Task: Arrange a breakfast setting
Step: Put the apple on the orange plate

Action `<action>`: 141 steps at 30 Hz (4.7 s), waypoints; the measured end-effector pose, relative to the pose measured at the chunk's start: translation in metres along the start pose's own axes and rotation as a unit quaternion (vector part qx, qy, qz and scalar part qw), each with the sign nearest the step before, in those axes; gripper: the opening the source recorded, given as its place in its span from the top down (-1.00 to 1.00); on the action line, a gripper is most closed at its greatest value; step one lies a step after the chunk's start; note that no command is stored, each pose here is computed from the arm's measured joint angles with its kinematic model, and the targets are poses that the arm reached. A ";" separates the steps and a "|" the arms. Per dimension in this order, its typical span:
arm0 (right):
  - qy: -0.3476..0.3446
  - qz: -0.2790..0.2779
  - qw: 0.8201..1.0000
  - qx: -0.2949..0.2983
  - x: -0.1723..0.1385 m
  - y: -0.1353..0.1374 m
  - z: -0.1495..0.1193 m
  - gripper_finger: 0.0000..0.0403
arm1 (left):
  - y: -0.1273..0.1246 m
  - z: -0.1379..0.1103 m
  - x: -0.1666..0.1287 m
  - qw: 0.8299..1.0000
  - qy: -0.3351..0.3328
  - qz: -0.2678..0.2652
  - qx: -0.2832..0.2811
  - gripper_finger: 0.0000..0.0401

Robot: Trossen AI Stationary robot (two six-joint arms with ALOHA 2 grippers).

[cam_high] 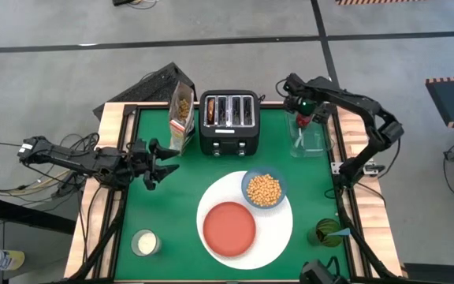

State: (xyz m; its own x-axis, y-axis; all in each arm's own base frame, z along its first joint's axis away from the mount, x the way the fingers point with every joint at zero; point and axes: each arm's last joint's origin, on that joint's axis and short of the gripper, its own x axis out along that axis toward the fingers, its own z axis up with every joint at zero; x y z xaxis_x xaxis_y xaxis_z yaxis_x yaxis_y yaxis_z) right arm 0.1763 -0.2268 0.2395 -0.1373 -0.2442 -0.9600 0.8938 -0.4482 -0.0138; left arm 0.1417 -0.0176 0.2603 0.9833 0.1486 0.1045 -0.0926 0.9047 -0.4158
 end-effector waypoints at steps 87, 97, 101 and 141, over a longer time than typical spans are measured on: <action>-0.108 0.088 0.986 -0.096 -0.036 -0.020 -0.007 -0.56 | 0.007 0.004 -0.001 0.989 -0.052 0.132 0.040 -0.41; -0.111 0.348 0.901 -0.236 -0.129 -0.053 -0.082 -0.57 | 0.008 0.004 -0.001 0.988 -0.052 0.139 0.043 -0.41; -0.087 0.460 0.840 -0.272 -0.158 -0.056 -0.123 -0.57 | 0.008 0.004 -0.001 0.987 -0.051 0.140 0.053 -0.41; 0.069 0.442 0.693 -0.566 -0.069 -0.031 -0.415 -0.58 | 0.009 -0.007 -0.001 0.994 0.011 0.107 0.020 -0.41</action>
State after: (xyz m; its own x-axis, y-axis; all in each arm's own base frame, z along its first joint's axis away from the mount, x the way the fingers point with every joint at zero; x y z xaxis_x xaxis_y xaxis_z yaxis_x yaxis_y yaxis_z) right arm 0.3351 0.1613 0.1902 0.6493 0.1254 -0.7501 0.3761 0.8043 0.4601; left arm 0.1408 -0.0123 0.2496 0.9437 0.3308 -0.0015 -0.3051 0.8687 -0.3903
